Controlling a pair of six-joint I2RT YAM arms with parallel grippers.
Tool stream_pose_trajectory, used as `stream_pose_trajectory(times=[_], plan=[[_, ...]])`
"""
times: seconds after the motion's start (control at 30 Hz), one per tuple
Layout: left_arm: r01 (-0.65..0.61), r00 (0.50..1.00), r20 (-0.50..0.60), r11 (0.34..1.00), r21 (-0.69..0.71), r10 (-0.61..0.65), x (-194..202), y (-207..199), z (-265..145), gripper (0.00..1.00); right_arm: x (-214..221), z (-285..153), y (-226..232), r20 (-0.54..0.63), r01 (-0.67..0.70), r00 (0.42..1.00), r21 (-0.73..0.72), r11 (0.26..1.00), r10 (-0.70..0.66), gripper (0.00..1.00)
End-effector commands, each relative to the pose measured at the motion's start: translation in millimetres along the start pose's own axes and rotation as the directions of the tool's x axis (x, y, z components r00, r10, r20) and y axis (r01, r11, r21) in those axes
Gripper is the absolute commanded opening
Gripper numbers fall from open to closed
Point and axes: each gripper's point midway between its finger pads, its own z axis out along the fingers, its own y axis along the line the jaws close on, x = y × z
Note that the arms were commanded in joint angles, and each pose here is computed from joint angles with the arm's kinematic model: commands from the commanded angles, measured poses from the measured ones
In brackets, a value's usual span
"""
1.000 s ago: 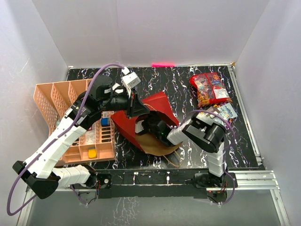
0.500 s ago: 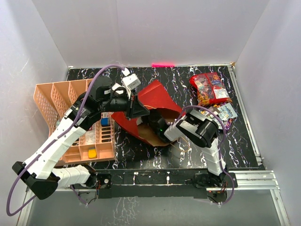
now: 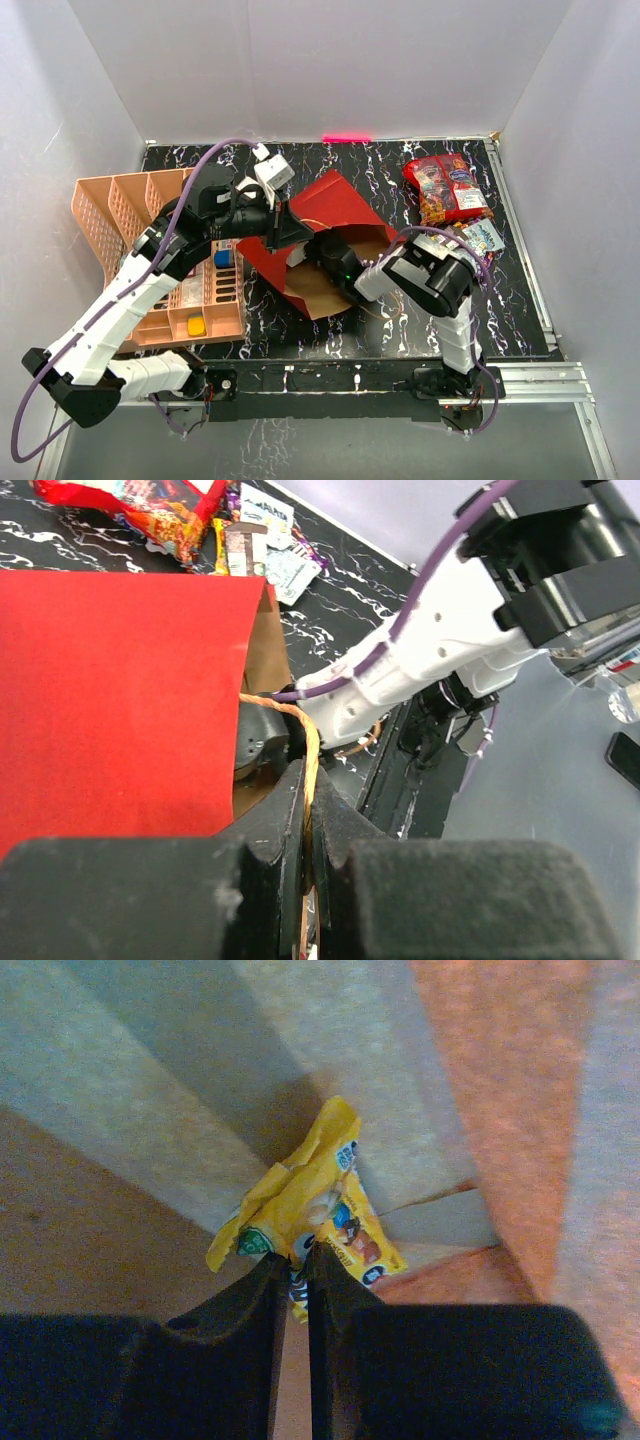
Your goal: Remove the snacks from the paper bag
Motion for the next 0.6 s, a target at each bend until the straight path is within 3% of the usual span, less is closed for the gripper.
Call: stream_pose_trajectory(times=[0.0,0.2,0.33,0.47,0.57], plan=[[-0.032,0.999,0.036,0.998,-0.054,0.034,-2.4,2.9,-9.5,0.00,-12.3,-13.9,-60.5,0.057,-0.058,0.997,0.164,0.985,0.050,0.14],[-0.030,0.998,0.046,0.989,-0.143,0.037,3.3,20.7,-9.4,0.00,-17.1,-36.2,-62.6,0.105,-0.074,0.993,0.131,0.989,0.060,0.08],[-0.027,0.998,0.059,0.984,-0.179,0.038,2.3,27.1,-10.0,0.00,-33.3,-61.2,-51.5,0.211,-0.107,0.972,0.016,0.994,0.101,0.08],[-0.033,0.996,0.070,0.980,-0.196,0.047,0.3,29.5,-11.7,0.00,-53.2,-85.5,-40.3,0.281,-0.221,0.924,-0.156,0.963,0.258,0.08],[-0.049,0.995,0.071,0.979,-0.196,0.064,2.6,30.3,-12.0,0.00,-76.1,-109.0,-34.0,0.297,-0.335,0.849,-0.338,0.880,0.438,0.08]])
